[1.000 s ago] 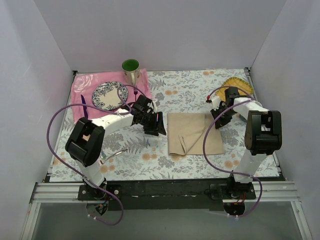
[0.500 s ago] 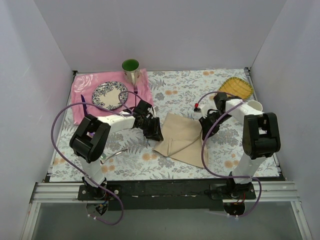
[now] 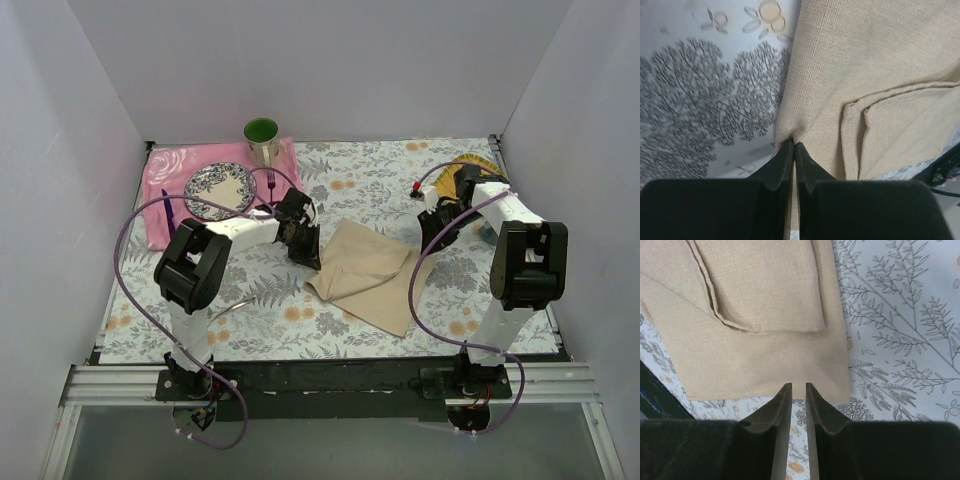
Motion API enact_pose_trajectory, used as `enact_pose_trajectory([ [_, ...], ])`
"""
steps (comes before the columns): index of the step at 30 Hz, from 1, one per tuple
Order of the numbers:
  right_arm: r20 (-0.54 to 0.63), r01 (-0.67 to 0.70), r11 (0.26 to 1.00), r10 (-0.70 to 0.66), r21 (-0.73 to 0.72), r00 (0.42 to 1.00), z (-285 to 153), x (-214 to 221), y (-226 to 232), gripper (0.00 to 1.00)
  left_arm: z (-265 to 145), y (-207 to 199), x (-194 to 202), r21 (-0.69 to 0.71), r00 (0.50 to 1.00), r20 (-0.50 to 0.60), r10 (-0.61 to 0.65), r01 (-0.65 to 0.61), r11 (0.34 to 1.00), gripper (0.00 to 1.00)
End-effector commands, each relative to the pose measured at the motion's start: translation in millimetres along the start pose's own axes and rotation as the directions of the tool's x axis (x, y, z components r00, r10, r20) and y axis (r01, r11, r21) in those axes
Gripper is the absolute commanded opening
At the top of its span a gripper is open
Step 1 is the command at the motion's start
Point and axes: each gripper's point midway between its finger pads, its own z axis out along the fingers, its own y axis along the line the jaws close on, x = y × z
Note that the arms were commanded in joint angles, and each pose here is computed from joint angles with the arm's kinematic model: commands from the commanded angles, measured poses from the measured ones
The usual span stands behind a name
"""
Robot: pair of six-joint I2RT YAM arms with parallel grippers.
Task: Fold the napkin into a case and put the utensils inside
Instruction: Rotate the rectangle-folded napkin at the center of the board.
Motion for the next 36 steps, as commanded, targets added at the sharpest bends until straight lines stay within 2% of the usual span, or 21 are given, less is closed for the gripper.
enact_pose_trajectory([
  [1,0.02,0.008,0.997,-0.01,0.076,1.0,-3,-19,-23,0.26,10,46,-42,-0.178,0.989,0.046,0.139,-0.129,0.975,0.0],
  [2,0.017,-0.003,0.996,0.001,0.085,1.0,1,-20,-29,0.29,12,54,-50,-0.196,0.978,0.041,0.204,-0.192,0.962,0.0],
  [3,0.015,-0.003,0.996,0.002,0.093,1.0,1,-21,-32,0.31,8,53,-76,-0.22,0.965,0.085,0.247,-0.224,0.95,0.0],
  [4,0.022,-0.004,0.995,0.002,0.1,1.0,1,-25,-36,0.32,16,65,-81,-0.247,0.961,0.062,0.269,-0.247,0.937,0.0],
  [6,0.027,-0.027,0.996,0.025,0.079,0.999,4,-28,-36,0.39,11,71,-107,-0.202,0.943,0.088,0.321,-0.298,0.933,0.0],
  [7,0.032,-0.035,0.997,0.033,0.073,0.999,3,-31,-37,0.41,5,62,-124,-0.14,0.934,0.106,0.34,-0.324,0.935,0.1],
  [8,0.019,-0.056,0.997,0.056,0.053,0.998,6,-29,-35,0.46,-2,38,-125,0.016,0.927,0.125,0.354,-0.359,0.933,0.21],
  [9,0.022,-0.066,0.997,0.065,0.036,0.998,7,-30,-32,0.47,-13,40,-134,0.055,0.92,0.15,0.361,-0.373,0.926,0.3],
  [11,0.015,-0.081,0.997,0.081,0.01,0.997,12,-25,-28,0.5,-40,15,-141,0.182,0.905,0.217,0.366,-0.406,0.896,0.51],
  [15,0.002,-0.107,0.993,0.107,-0.057,0.994,26,-15,-14,0.48,-76,4,-137,0.262,0.888,0.302,0.347,-0.427,0.866,0.65],
  [18,-0.039,-0.122,0.99,0.12,-0.077,0.992,38,2,-7,0.41,-94,-4,-122,0.283,0.884,0.317,0.343,-0.434,0.855,0.67],
  [20,-0.055,-0.122,0.989,0.118,-0.087,0.992,44,10,-4,0.31,-94,-3,-106,0.295,0.9,0.295,0.32,-0.404,0.866,0.67],
  [22,-0.075,-0.126,0.986,0.118,-0.107,0.99,49,19,2,0.27,-102,-4,-97,0.291,0.902,0.299,0.31,-0.396,0.871,0.66],
  [24,-0.096,-0.125,0.983,0.113,-0.131,0.989,55,27,11,0.24,-103,1,-83,0.304,0.925,0.275,0.263,-0.343,0.889,0.66],
  [27,-0.103,-0.098,0.979,0.081,-0.178,0.991,61,29,29,0.22,-111,7,-72,0.325,0.947,0.269,0.174,-0.259,0.909,0.65],
  [33,-0.123,0.005,0.945,-0.047,-0.327,0.991,74,41,97,0.21,-129,10,-62,0.274,0.906,0.359,0.225,-0.333,0.902,0.66],
  [36,-0.104,0.022,0.926,-0.066,-0.377,0.992,64,38,117,0.34,-132,12,-66,0.241,0.859,0.4,0.32,-0.436,0.867,0.66],
])
